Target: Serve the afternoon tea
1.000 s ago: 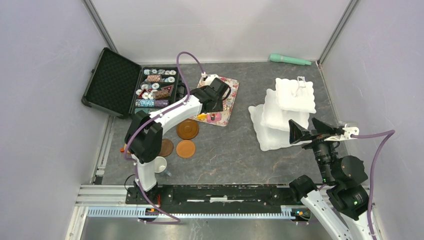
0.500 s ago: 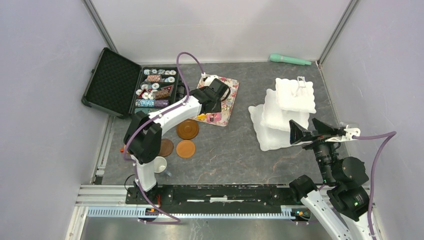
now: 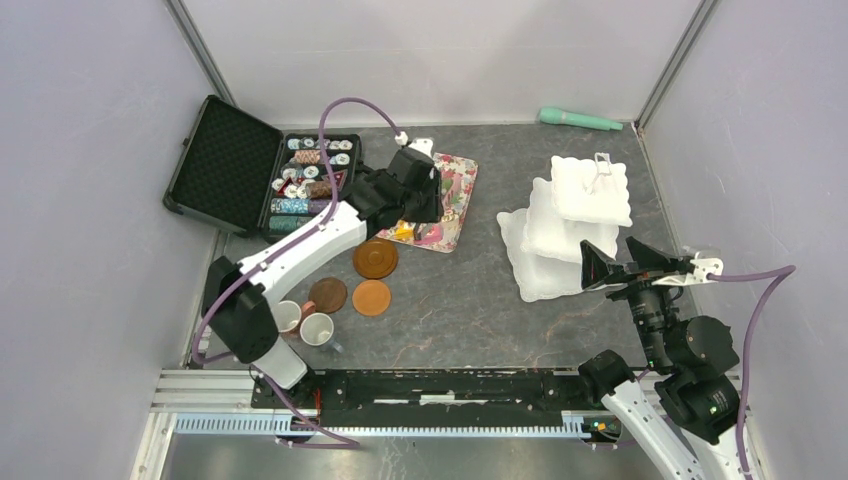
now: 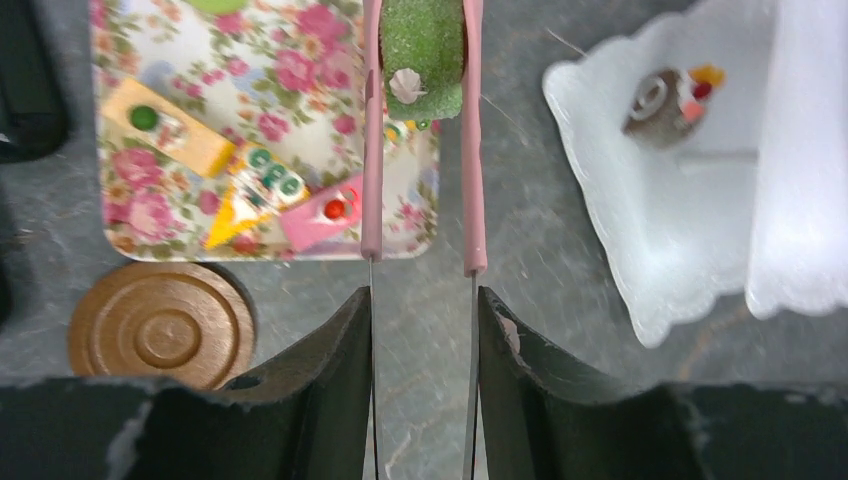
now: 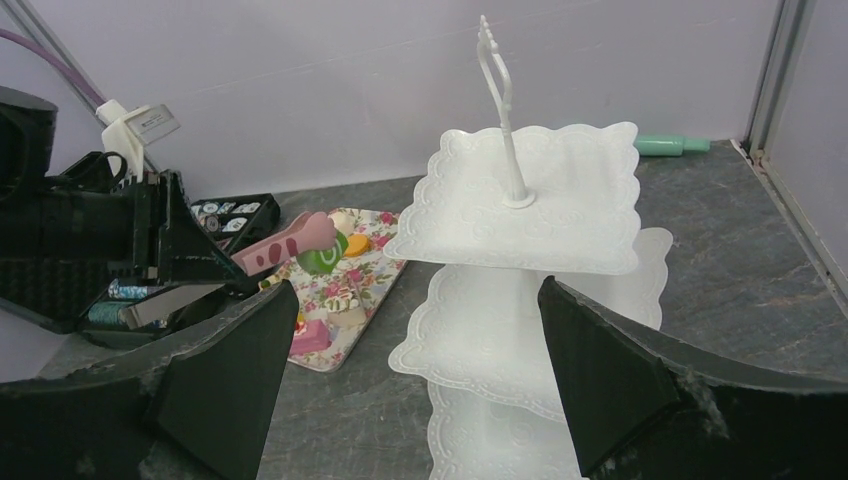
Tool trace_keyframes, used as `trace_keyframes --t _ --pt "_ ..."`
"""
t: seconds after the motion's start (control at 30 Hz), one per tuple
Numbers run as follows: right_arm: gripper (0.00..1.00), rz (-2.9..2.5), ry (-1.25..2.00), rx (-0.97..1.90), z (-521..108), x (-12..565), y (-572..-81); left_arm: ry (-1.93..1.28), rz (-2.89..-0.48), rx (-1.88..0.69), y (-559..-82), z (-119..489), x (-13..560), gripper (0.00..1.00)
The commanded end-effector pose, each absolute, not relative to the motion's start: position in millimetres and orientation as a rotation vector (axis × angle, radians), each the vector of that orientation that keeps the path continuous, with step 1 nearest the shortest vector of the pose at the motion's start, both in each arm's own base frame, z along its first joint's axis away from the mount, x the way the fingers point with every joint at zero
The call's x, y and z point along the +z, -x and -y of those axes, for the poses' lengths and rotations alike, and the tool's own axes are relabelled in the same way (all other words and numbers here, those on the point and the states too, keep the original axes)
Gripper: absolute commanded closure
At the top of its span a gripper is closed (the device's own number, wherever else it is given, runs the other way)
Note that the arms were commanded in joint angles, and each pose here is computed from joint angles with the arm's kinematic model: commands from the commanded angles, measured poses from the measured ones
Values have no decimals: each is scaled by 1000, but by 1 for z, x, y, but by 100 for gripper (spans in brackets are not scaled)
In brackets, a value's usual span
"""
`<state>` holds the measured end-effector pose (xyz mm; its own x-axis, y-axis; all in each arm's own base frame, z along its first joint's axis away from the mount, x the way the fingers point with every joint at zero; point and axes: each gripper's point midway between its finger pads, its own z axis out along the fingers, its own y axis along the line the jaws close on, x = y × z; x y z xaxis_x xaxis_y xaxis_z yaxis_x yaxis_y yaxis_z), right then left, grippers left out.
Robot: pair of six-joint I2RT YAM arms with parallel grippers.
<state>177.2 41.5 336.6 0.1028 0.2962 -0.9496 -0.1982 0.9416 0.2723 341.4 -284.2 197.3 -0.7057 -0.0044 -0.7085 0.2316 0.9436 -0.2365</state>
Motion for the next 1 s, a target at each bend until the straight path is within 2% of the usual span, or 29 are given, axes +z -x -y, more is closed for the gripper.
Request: trace_keyframes --t 0.0,0.4,0.73,0.97 --pt "2 -1368 -102 359 -34 353 -172 -397 -2268 -647 -296 319 218 69" --pt "2 -1366 -102 334 -28 358 -168 -651 -2077 -817 -181 389 201 69" --pt "2 -1369 -103 345 -28 358 -164 -676 -1917 -890 -170 462 186 69" --pt "2 -1360 -110 348 -24 364 -159 -651 -1912 -935 -173 500 167 70"
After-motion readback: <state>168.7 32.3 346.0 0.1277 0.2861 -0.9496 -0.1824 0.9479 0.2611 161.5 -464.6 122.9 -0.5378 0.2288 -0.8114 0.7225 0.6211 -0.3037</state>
